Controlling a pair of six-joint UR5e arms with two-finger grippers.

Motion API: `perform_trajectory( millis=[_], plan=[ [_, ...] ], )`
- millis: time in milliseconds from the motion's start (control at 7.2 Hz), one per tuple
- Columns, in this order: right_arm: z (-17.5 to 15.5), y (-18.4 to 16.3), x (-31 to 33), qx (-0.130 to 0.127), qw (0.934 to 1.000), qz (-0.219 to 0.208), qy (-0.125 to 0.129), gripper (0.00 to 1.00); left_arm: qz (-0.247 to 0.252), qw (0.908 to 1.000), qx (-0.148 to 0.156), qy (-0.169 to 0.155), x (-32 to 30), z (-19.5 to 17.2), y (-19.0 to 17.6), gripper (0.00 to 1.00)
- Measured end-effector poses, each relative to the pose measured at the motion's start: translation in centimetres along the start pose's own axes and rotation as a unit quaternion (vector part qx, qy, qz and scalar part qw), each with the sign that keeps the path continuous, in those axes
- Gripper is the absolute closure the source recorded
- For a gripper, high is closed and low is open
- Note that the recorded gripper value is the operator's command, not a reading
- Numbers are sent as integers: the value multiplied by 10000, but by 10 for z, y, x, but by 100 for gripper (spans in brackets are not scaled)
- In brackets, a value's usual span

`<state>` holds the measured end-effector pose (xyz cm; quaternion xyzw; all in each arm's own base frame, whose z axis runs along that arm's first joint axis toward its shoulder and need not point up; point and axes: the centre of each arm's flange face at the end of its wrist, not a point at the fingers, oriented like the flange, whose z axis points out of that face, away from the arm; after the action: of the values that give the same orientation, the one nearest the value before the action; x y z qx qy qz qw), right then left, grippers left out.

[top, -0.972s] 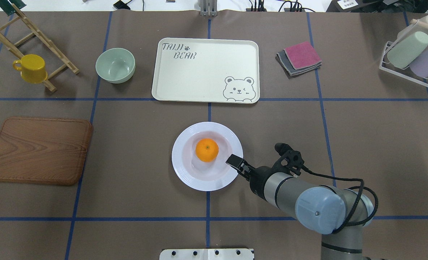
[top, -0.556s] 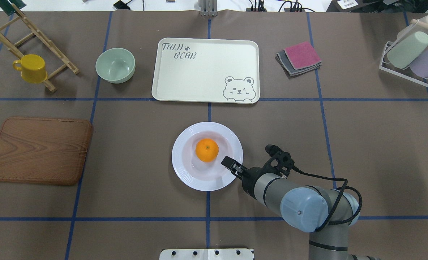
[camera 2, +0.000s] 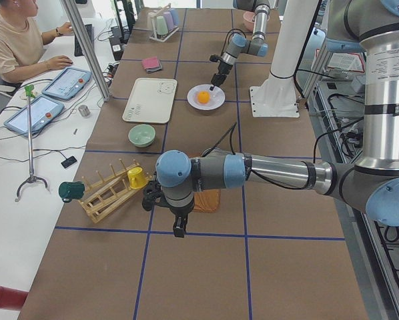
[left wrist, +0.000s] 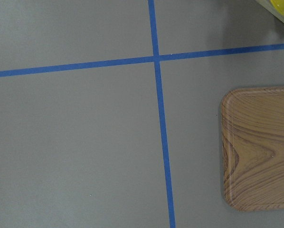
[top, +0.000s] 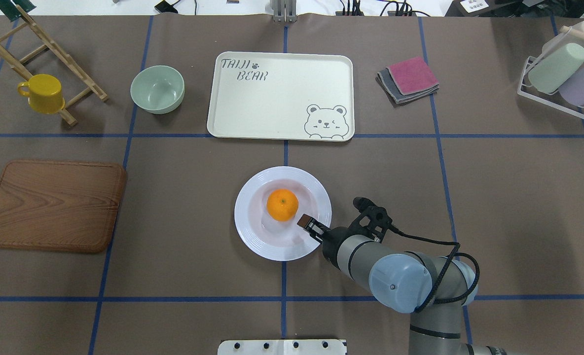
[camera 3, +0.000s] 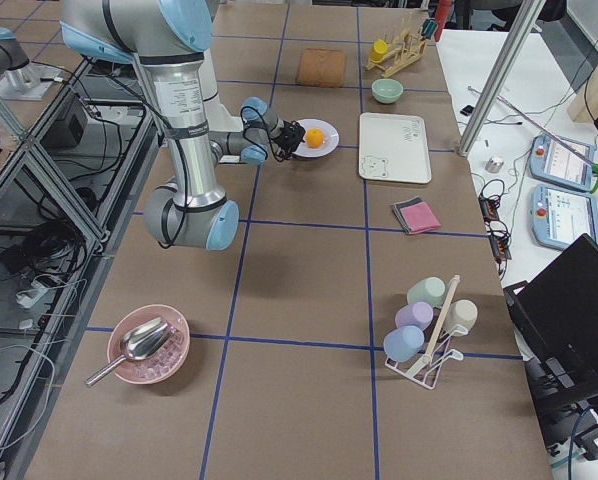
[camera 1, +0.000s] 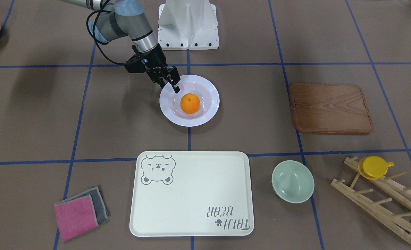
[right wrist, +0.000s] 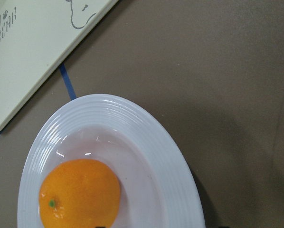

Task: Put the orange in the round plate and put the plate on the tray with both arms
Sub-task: 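Reach the right gripper to the plate rim nearest the robot and grip it, then lift the plate with the right gripper and set it onto the bear tray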

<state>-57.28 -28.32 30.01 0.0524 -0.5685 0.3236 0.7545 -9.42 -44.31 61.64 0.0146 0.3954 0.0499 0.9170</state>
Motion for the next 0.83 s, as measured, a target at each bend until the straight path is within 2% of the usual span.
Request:
perform_trajectory(
  millis=[556,833],
  plan=[
    [-2,-8,-11,40,9999,64,-106,100,1,10000,1,0,0,0,0,0],
    [-7,-14,-15,155,9996,84,-207,100,7,10000,11,-3,1,-1,0,0]
  ],
)
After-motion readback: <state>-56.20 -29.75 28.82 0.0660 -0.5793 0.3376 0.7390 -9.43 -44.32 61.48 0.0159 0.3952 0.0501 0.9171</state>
